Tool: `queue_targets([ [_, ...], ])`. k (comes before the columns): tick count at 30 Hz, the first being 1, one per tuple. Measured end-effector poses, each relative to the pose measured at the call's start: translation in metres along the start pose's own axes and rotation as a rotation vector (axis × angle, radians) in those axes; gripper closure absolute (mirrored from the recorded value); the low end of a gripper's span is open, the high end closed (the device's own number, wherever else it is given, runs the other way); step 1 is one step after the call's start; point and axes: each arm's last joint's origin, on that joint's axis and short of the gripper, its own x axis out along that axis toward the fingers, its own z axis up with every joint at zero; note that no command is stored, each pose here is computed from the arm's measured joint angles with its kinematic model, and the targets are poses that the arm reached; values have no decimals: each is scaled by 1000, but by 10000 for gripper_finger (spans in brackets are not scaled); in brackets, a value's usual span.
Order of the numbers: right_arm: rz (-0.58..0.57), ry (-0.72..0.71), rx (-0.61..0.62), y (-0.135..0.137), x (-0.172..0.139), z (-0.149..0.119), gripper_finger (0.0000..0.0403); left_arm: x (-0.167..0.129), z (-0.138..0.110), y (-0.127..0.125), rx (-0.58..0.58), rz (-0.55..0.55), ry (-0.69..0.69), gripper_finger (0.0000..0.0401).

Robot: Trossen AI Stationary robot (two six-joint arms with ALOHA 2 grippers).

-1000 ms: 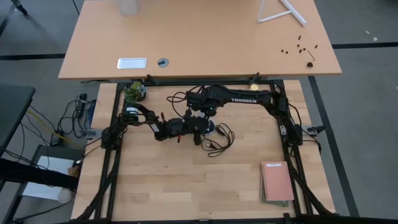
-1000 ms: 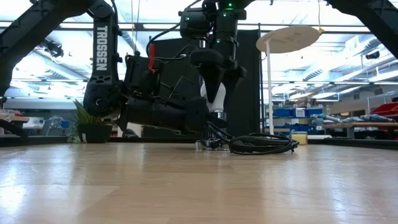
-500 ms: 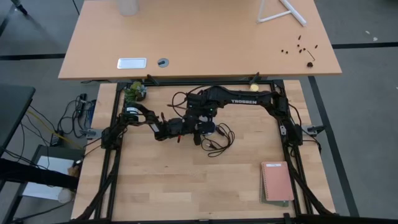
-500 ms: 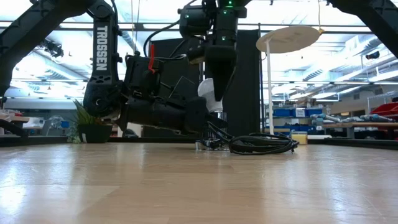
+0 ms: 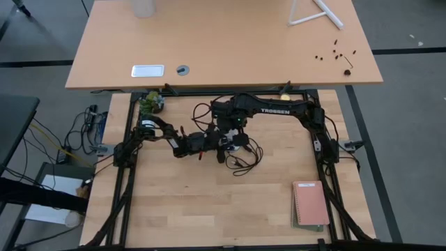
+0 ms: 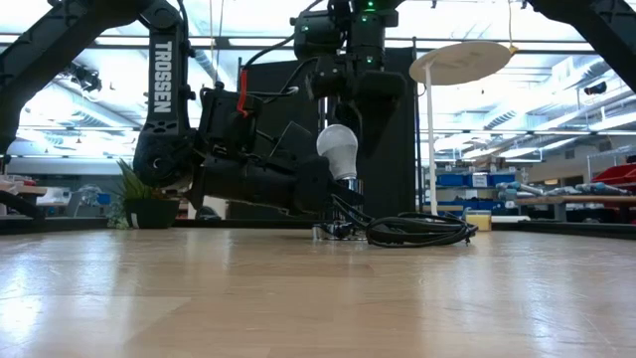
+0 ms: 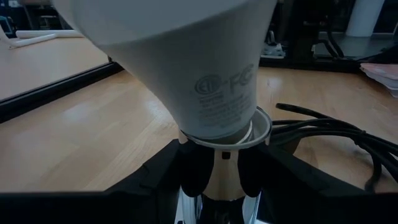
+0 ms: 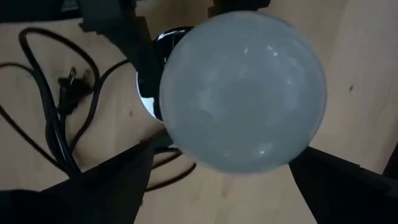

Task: Screw lightbulb
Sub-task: Insert the lightbulb into the lamp

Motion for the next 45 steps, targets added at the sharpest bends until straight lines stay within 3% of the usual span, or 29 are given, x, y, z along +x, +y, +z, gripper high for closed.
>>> queue_targets([
  [4,-1,0,-37,2,0,1,27,0,0,-3,1,-7,0,210],
  [15,29,-13,2,3,0,1,27,-1,0,-3,3,-5,0,210],
  [36,37,-167,84,-5,6,17,30,0,0,-3,2,-2,-4,211],
  [41,44,-172,86,-5,9,17,46,0,0,-3,2,-2,-4,211],
  [45,44,-172,91,-5,9,17,81,0,0,-3,0,-2,-4,211],
])
